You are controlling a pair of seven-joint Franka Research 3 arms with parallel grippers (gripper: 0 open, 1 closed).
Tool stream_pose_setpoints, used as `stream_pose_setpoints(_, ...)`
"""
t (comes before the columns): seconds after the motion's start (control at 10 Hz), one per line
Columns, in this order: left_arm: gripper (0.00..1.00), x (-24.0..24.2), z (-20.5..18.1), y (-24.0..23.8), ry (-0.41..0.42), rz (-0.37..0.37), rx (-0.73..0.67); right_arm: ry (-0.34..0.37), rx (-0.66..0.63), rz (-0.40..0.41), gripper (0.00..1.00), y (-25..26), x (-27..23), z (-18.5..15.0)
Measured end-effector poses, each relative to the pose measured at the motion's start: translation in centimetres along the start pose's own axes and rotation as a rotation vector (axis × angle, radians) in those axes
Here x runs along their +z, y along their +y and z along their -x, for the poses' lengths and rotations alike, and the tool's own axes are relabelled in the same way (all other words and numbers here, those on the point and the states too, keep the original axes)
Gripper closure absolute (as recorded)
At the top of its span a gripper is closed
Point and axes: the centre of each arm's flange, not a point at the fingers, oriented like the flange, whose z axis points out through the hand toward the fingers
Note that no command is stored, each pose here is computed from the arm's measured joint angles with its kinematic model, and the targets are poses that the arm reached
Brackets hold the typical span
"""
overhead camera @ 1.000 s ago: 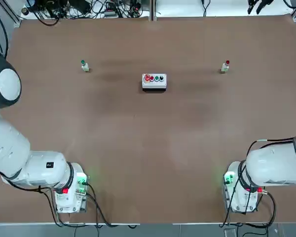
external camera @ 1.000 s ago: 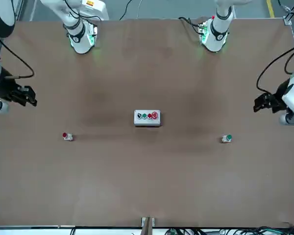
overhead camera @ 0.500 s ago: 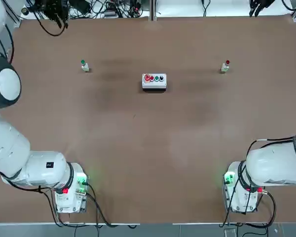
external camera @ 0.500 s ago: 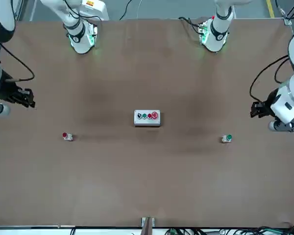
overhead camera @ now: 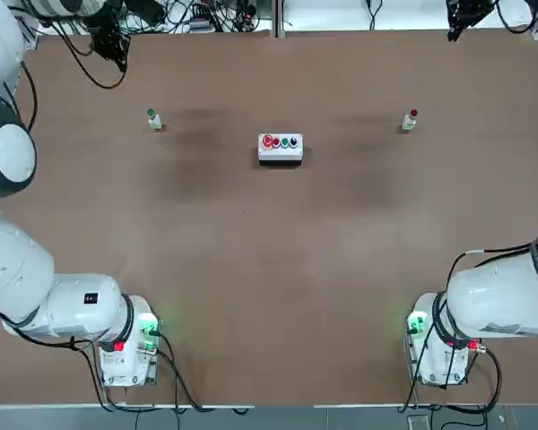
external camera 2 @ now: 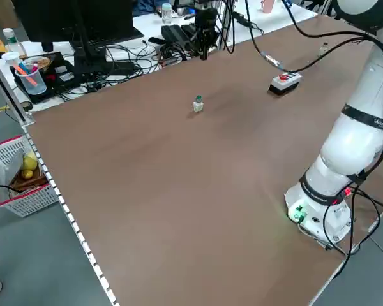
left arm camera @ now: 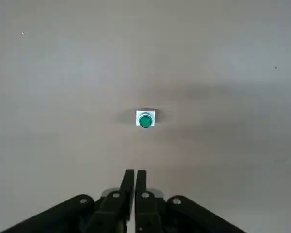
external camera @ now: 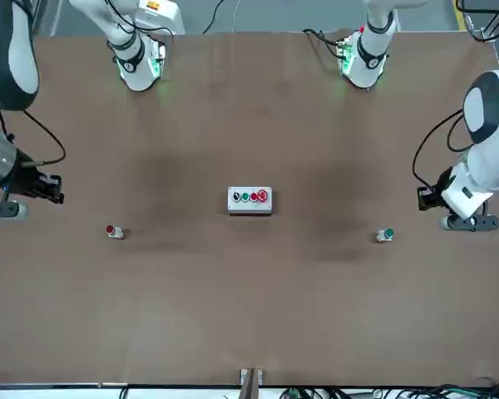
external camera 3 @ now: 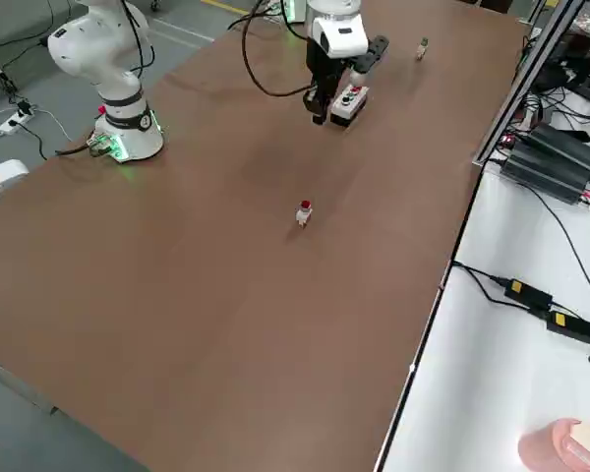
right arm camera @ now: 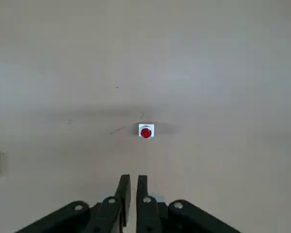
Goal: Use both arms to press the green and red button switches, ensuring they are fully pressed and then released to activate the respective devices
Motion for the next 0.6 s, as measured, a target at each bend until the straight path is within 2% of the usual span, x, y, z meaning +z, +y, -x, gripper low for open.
stream_pose_setpoints(0.1,0.95,1.1,0.2,0.0,0.01,0.0,-0.004,0.005,-0.002,0.0,0.93,0.0,1.4,-0.1)
stream_pose_setpoints(0.2,0.99,2.1,0.3,-0.1,0.018,-0.001,-0.007,-0.001,-0.002,-0.001,0.94,0.0,2.7,-0.2)
stream_pose_setpoints(0.6,0.99,6.8,-0.2,-0.2,0.011,0.001,-0.047,-0.009,-0.001,-0.006,0.94,0.2,8.3,-2.0)
